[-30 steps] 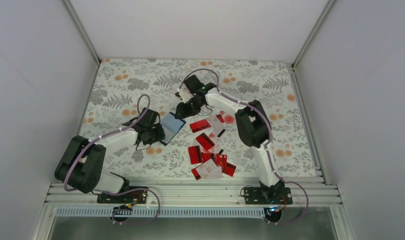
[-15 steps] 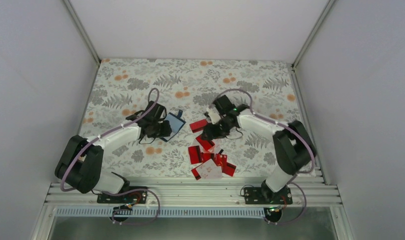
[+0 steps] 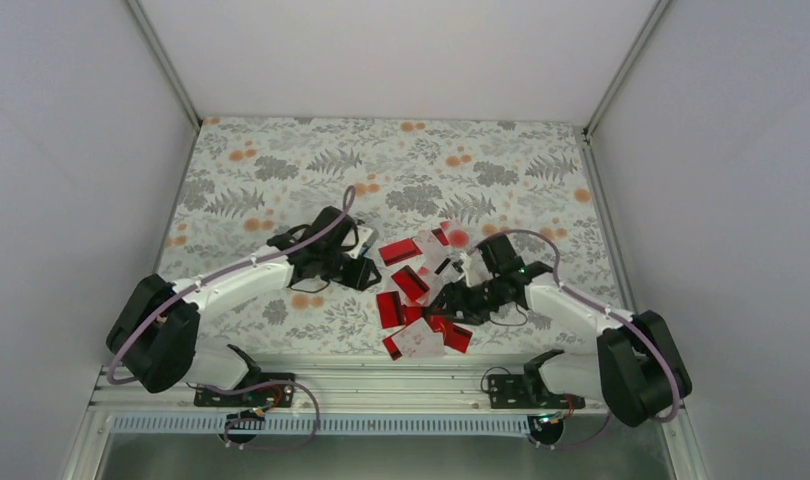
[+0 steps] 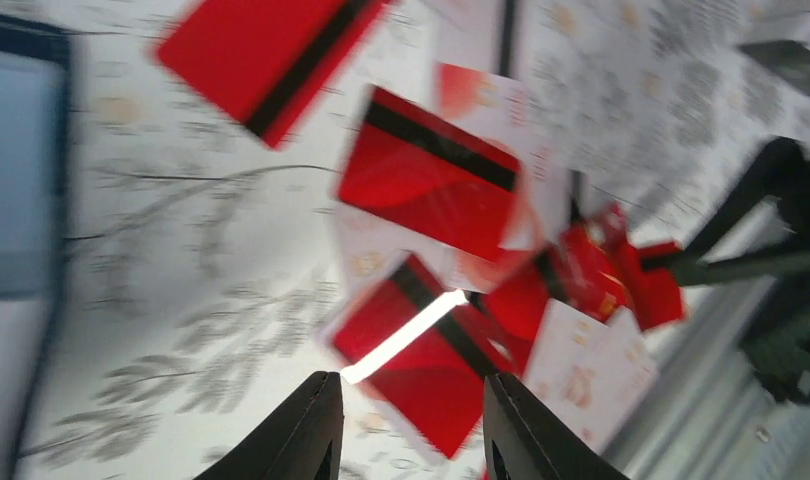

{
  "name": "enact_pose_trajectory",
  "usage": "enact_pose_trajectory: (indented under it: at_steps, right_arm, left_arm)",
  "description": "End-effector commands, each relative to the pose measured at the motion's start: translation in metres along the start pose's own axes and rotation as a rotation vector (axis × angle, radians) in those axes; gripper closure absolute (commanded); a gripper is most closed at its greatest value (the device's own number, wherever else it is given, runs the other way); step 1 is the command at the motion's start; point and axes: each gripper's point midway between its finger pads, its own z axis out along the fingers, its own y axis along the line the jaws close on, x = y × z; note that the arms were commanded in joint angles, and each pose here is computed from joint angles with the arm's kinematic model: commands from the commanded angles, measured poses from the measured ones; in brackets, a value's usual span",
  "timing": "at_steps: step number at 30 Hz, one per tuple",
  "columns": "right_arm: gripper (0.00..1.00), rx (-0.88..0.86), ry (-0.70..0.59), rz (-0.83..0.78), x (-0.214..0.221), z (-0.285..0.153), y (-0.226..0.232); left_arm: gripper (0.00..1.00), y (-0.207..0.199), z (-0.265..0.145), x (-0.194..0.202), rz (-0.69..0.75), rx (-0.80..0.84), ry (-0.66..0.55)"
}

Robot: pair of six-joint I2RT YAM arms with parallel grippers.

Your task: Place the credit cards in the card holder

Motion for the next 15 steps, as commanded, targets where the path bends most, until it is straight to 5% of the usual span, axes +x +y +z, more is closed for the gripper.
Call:
enact_pose_trajectory:
  at_steps: [1,15]
  right_arm:
    - [0.31,-0.084,0.013,0.077,0.021,-0.002,-0.002]
    - [0.26,-0.115,0.086,0.14,0.063,0.011,-0.028]
  left_arm:
    - [0.63,-0.052,0.002,0.005,0.162,0.192,0.041]
    - [0.7,-0.107,0.049,0.061,0.317,0.33,0.275]
